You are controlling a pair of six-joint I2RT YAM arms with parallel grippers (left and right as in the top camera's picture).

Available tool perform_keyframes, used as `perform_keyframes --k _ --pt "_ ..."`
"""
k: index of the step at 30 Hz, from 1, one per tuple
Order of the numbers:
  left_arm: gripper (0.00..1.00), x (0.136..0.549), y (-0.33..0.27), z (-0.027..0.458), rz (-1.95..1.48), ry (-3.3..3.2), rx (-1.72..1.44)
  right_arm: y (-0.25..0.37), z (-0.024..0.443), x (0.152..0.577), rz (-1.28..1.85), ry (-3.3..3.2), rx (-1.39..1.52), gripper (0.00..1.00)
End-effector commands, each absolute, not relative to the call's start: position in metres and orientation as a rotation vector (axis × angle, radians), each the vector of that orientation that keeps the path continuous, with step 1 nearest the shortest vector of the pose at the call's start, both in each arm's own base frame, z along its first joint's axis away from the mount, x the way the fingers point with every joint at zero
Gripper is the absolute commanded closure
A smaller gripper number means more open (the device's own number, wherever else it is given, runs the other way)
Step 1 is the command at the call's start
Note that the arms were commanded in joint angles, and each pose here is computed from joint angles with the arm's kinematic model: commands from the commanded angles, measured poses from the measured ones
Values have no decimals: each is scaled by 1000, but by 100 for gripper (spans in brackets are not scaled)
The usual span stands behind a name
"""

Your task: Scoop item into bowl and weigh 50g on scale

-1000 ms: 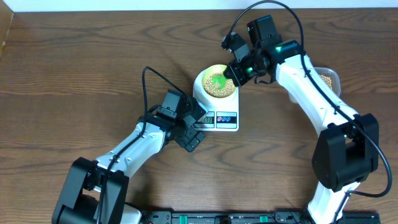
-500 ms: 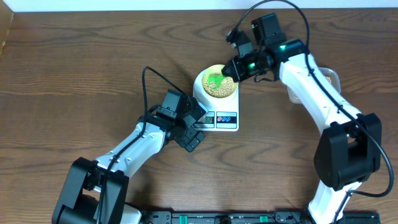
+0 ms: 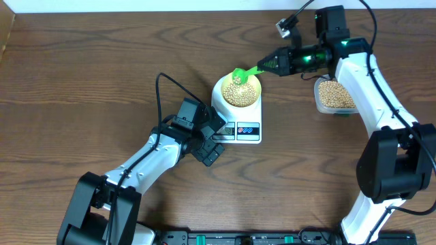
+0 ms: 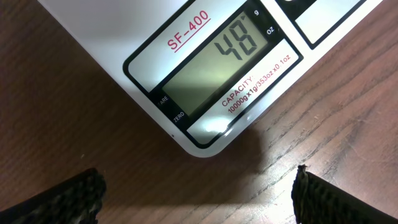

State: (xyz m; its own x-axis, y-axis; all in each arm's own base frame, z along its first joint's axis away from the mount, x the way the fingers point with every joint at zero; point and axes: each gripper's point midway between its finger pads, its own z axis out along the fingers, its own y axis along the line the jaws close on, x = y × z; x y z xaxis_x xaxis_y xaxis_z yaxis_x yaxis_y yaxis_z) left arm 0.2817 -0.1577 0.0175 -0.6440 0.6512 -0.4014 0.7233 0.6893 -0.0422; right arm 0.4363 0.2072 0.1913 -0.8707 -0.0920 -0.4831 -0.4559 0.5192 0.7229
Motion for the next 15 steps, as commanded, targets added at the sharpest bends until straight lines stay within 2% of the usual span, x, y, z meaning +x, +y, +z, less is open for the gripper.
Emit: perform_keyframes --k 1,15 --pt "2 280 -155 13 -271 2557 1094 212 214 428 1433 2277 -521 99" --pt "2 280 -155 13 -271 2557 1094 209 223 442 1356 2157 -619 99"
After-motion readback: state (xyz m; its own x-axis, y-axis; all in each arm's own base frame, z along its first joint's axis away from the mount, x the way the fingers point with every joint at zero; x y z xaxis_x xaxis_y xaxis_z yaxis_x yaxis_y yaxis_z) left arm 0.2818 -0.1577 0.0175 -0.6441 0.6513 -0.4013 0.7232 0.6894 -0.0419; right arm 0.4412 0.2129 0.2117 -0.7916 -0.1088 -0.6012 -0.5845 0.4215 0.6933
